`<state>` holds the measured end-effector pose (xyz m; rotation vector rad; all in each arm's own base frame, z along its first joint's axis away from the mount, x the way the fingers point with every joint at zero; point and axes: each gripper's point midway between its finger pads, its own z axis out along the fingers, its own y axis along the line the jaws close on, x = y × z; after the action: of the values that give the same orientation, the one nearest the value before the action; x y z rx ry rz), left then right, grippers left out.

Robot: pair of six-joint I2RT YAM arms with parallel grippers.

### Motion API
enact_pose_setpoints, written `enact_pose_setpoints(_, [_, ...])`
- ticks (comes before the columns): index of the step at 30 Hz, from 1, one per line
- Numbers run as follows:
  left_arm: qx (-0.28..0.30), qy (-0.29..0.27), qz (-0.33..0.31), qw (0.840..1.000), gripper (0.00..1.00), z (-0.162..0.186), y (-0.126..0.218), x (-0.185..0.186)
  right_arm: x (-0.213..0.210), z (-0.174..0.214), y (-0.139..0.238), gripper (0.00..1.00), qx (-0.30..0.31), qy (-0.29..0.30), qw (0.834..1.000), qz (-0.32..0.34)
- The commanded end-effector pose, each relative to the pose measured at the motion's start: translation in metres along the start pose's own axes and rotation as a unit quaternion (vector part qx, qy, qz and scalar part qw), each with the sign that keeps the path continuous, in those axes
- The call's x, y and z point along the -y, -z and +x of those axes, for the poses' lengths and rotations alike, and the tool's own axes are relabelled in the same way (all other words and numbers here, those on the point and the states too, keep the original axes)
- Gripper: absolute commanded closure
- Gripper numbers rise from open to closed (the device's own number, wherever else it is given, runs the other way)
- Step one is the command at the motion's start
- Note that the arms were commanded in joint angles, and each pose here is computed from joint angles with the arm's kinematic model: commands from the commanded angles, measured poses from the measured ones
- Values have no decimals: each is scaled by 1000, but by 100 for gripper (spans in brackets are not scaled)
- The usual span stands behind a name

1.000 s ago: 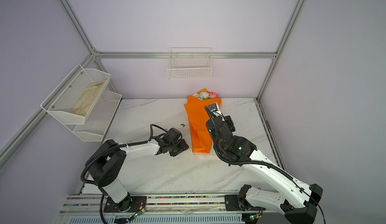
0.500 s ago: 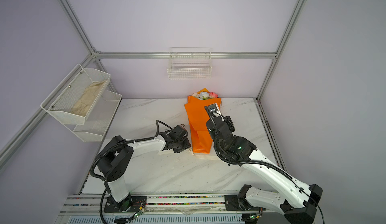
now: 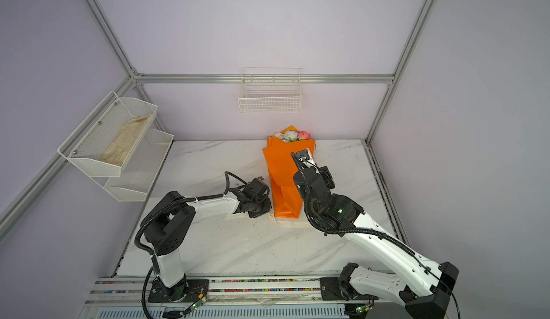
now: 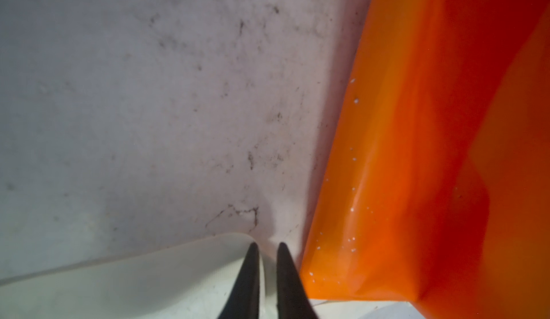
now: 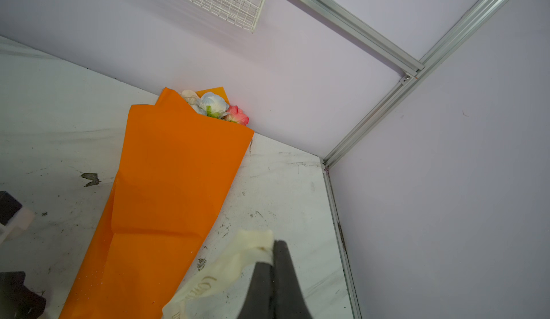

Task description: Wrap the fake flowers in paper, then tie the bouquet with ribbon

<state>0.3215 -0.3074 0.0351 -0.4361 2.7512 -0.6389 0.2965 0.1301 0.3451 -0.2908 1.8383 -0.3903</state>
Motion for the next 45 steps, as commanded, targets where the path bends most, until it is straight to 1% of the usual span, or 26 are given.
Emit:
enact_pose_setpoints(1, [35, -11, 50, 998, 100, -19, 17, 36, 13, -1, 3, 100, 6, -9, 1000, 16])
enact_pose_setpoints(4, [69, -20, 62, 995, 100, -30, 39, 39, 21, 2, 2, 100, 3, -25, 999, 30])
enact_pose_setpoints(7, [129, -27, 65, 989, 100, -49, 77, 32, 46, 8, -4, 100, -3, -79, 996, 48])
enact_pose_setpoints(9, [183, -20, 52, 982, 100, -66, 113, 18, 69, 12, -6, 100, -5, -112, 992, 65])
enact_pose_setpoints(11, [234, -3, 24, 972, 100, -80, 146, -4, 85, 15, -8, 100, -13, -122, 989, 80])
enact_pose_setpoints(12, [267, -2, 25, 963, 100, -86, 175, -11, 87, 16, -10, 100, -17, -118, 990, 78])
enact_pose_setpoints(13, [292, -5, 18, 956, 100, -91, 193, -20, 83, 15, -11, 100, -19, -109, 992, 66])
enact_pose_setpoints(14, [319, -8, 12, 948, 100, -95, 212, -30, 69, 15, -15, 100, -23, -88, 995, 32])
enact_pose_setpoints(16, [360, -7, -2, 933, 100, -98, 243, -50, 26, 19, -19, 100, -39, -40, 995, -79])
enact_pose_setpoints(17, [381, 0, -11, 925, 100, -98, 261, -62, 0, 25, -18, 100, -53, -27, 988, -144])
enact_pose_setpoints(19, [417, 15, -41, 908, 100, -96, 291, -90, -44, 39, -10, 100, -81, -17, 963, -256])
enact_pose_setpoints(21, [451, 32, -64, 890, 100, -92, 319, -117, -93, 57, 15, 100, -110, -26, 913, -393])
enact_pose_setpoints(23, [470, 44, -69, 879, 100, -87, 337, -134, -126, 64, 42, 100, -125, -37, 865, -485])
enact_pose_setpoints(24, [477, 44, -66, 875, 100, -85, 343, -139, -141, 63, 57, 100, -127, -20, 852, -508])
enact_pose_setpoints(25, [480, 42, -64, 874, 100, -83, 347, -142, -151, 64, 66, 100, -134, -10, 847, -515])
enact_pose_setpoints(26, [483, 41, -63, 873, 100, -80, 351, -145, -159, 65, 75, 99, -142, 0, 836, -531])
enact_pose_setpoints(27, [485, 43, -61, 871, 100, -79, 353, -148, -165, 64, 81, 89, -147, 4, 828, -541])
enact_pose_setpoints(28, [487, 45, -62, 870, 100, -78, 355, -150, -167, 62, 75, 85, -164, -20, 832, -529])
enact_pose_setpoints(30, [490, 47, -77, 867, 100, -76, 359, -157, -157, 50, 47, 68, -197, -80, 869, -446])
enact_pose_setpoints(32, [494, 52, -94, 863, 100, -76, 363, -163, -146, 46, 28, 59, -213, -120, 891, -383])
enact_pose_setpoints(34, [497, 44, -105, 860, 100, -77, 367, -164, -132, 55, 14, 53, -227, -172, 902, -325])
enact_pose_setpoints(36, [501, 45, -122, 856, 100, -76, 370, -170, -105, 74, -1, 44, -249, -241, 904, -252])
enact_pose_setpoints(37, [502, 50, -123, 855, 100, -76, 371, -171, -91, 86, -8, 40, -263, -279, 897, -220])
enact_pose_setpoints(38, [501, 50, -120, 855, 100, -75, 371, -171, -79, 105, -16, 37, -284, -315, 883, -200])
enact_pose_setpoints(41, [501, 39, -115, 857, 100, -76, 370, -168, -51, 144, -33, 37, -325, -392, 849, -139])
enact_pose_setpoints(45, [499, 35, -113, 859, 100, -74, 369, -169, -52, 187, -43, 38, -375, -453, 804, -85])
